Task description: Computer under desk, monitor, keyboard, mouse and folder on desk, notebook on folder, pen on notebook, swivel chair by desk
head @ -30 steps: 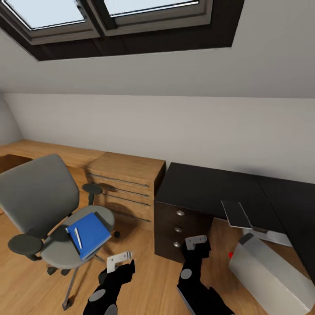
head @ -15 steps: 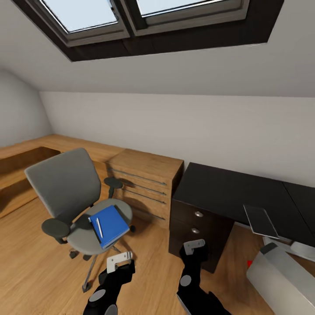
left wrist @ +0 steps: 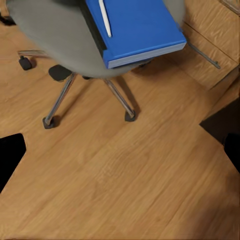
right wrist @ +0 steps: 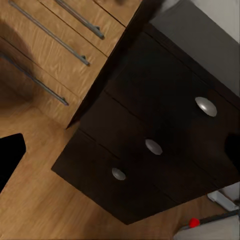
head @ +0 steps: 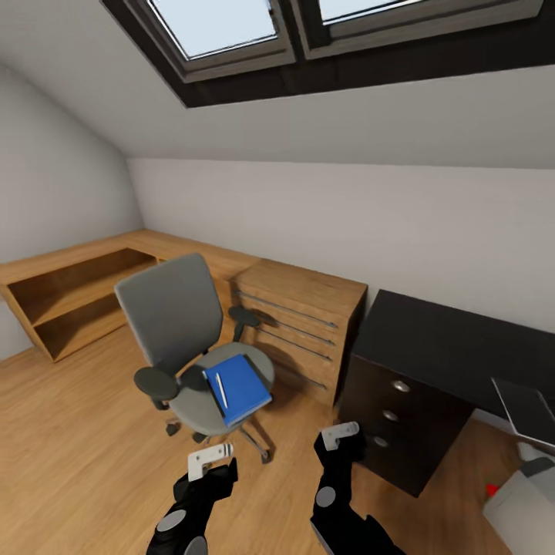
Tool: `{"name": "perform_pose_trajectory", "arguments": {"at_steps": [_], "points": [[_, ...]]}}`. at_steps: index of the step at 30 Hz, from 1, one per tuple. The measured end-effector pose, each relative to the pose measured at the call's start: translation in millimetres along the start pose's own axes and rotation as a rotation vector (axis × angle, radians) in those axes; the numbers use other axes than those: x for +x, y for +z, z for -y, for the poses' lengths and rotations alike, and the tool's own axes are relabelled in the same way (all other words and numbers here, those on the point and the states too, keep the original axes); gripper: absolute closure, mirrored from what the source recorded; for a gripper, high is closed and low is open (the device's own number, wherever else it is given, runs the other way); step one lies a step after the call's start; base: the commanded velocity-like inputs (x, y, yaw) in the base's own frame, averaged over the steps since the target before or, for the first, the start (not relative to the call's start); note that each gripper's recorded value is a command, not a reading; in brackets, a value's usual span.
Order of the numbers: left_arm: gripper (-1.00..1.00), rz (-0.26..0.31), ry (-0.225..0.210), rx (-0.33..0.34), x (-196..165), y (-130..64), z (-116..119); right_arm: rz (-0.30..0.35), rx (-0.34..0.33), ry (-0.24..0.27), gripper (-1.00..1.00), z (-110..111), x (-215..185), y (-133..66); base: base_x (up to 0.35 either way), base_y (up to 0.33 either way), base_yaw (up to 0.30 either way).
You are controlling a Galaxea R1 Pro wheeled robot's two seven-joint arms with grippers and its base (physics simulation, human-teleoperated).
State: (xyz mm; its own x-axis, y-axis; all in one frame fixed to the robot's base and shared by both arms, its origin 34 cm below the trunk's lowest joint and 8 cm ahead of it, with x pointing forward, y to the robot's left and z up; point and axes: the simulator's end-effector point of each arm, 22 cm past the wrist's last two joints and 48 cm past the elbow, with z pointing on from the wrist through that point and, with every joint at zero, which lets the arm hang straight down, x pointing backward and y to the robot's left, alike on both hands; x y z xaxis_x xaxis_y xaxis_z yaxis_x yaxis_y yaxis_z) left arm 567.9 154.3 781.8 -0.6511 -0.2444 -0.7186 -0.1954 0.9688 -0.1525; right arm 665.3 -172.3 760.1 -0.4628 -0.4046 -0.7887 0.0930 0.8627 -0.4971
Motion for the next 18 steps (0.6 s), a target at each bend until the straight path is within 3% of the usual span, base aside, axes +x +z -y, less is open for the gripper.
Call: {"name": "perform_pose_trajectory", "arguments": {"at_steps": [8,18], "points": [[-1.00,-0.005,0.000,-0.001,1.8,1.0,-0.4,-0.004,-0.002,-0.002,-1.00,-1.1,2.0,0.3,0.000,0.274,0.263],[-1.00,-0.010,0.000,-0.001,4.0,2.2,-0.7,-0.006,-0.007,-0.007,-1.00,-3.7,4.4,0.2,0.000,0.021,0.260]]}}
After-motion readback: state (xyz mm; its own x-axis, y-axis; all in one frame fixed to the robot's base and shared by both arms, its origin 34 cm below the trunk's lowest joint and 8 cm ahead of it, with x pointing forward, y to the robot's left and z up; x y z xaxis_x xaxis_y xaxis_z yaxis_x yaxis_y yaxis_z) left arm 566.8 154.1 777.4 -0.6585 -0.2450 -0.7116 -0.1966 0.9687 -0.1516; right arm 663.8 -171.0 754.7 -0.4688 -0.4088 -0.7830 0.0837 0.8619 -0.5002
